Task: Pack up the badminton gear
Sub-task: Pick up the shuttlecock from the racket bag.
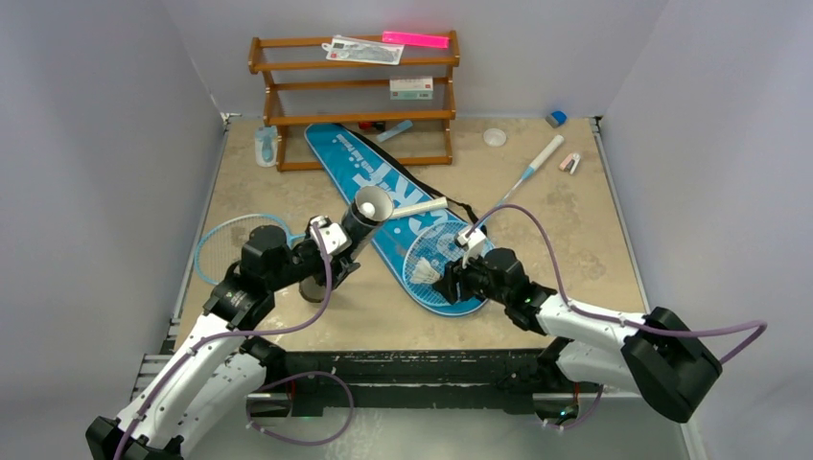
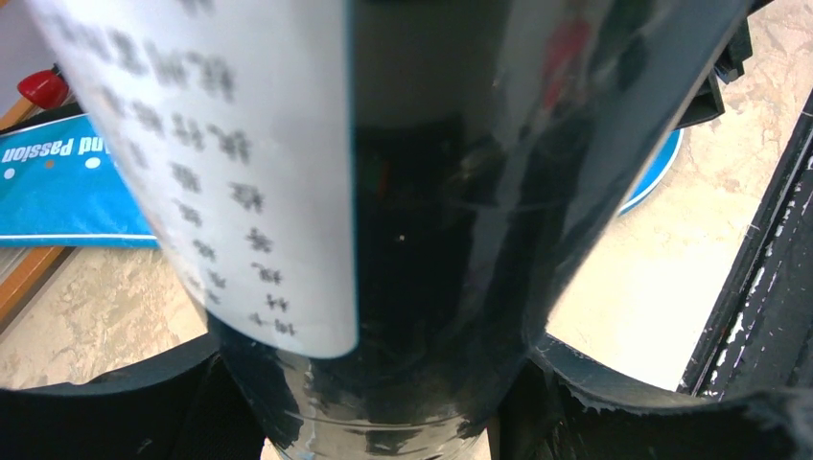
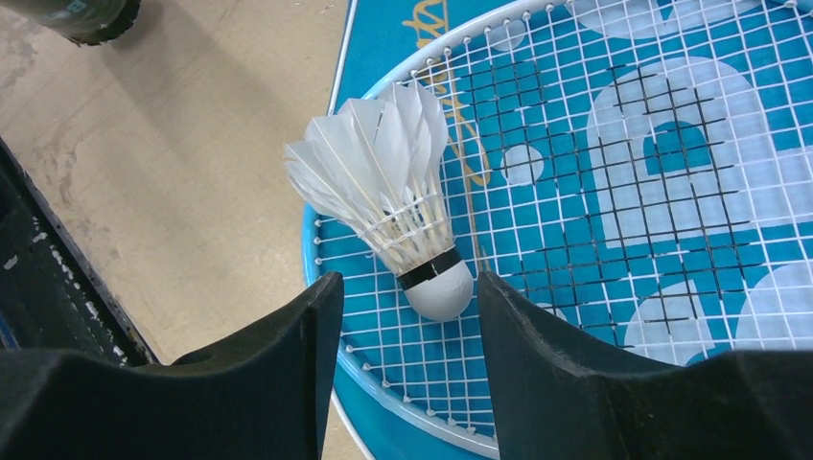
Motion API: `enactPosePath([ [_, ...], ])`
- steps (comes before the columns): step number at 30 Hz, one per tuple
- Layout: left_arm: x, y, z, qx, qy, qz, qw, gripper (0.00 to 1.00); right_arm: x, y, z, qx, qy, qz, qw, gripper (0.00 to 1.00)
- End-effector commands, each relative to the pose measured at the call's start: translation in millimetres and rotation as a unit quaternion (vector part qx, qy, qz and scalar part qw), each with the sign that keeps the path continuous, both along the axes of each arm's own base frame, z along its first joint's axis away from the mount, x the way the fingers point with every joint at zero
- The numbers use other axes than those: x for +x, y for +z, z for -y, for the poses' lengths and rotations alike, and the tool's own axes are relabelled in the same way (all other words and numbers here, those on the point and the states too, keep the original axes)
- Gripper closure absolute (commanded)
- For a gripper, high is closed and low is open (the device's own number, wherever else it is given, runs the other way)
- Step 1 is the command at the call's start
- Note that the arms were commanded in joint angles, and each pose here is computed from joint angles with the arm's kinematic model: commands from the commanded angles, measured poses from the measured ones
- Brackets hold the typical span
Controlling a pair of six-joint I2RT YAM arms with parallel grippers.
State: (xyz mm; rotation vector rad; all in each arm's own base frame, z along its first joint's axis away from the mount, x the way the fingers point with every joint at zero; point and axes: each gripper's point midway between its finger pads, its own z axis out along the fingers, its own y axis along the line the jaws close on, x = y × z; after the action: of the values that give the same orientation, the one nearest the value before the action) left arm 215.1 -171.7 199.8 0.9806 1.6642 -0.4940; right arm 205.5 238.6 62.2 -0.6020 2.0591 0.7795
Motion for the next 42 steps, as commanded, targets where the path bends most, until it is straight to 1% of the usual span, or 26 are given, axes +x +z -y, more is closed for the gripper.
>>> enactPosePath([
  [1, 7.7, 33.8, 0.4, -0.020, 0.004, 0.050, 0.999, 0.65, 7.2, 10.3, -6.6, 0.011, 0.003, 0.032, 0.999, 0.44],
  [5, 9.3, 32.8, -0.2, -0.018, 0.006, 0.049, 0.999, 0.65, 6.9, 6.4, -8.7, 0.005, 0.008, 0.027, 1.000, 0.45],
  [13, 9.9, 32.5, -2.1, -0.018, 0.012, 0.049, 0.999, 0.65, 6.0, 3.4, -11.3, 0.003, 0.012, 0.021, 1.000, 0.53],
  [18, 9.9, 33.2, -2.9, -0.018, 0.014, 0.050, 0.998, 0.65, 5.9, 1.1, -13.8, 0.000, 0.014, 0.013, 1.000, 0.54],
  [21, 9.8, 32.9, -3.0, -0.018, 0.014, 0.050, 0.999, 0.65, 7.0, -3.9, -15.3, -0.009, 0.017, 0.007, 1.000, 0.57],
  [28, 8.5, 31.6, -0.6, -0.021, 0.008, 0.045, 0.999, 0.65, 7.8, -6.6, -16.2, -0.020, 0.016, 0.011, 1.000, 0.56],
  [30, 8.3, 31.5, -0.2, -0.021, 0.006, 0.045, 0.999, 0.65, 8.0, -6.2, -16.8, -0.020, 0.017, 0.012, 1.000, 0.59],
  [32, 8.3, 31.3, -0.4, -0.021, 0.007, 0.044, 0.999, 0.65, 7.9, -6.5, -17.3, -0.021, 0.019, 0.012, 1.000, 0.64],
  [38, 8.6, 30.2, -0.6, -0.020, 0.008, 0.044, 0.999, 0.65, 2.7, 2.5, -17.4, -0.007, 0.020, 0.008, 1.000, 0.70],
  [40, 7.9, 28.2, 0.5, -0.017, 0.002, 0.042, 0.999, 0.62, -1.6, 8.0, -17.7, 0.002, 0.020, -0.001, 1.000, 0.72],
  [42, 6.5, 26.5, 1.9, -0.014, -0.007, 0.042, 0.999, 0.60, -6.9, 14.7, -18.3, 0.005, 0.023, -0.020, 1.000, 0.73],
])
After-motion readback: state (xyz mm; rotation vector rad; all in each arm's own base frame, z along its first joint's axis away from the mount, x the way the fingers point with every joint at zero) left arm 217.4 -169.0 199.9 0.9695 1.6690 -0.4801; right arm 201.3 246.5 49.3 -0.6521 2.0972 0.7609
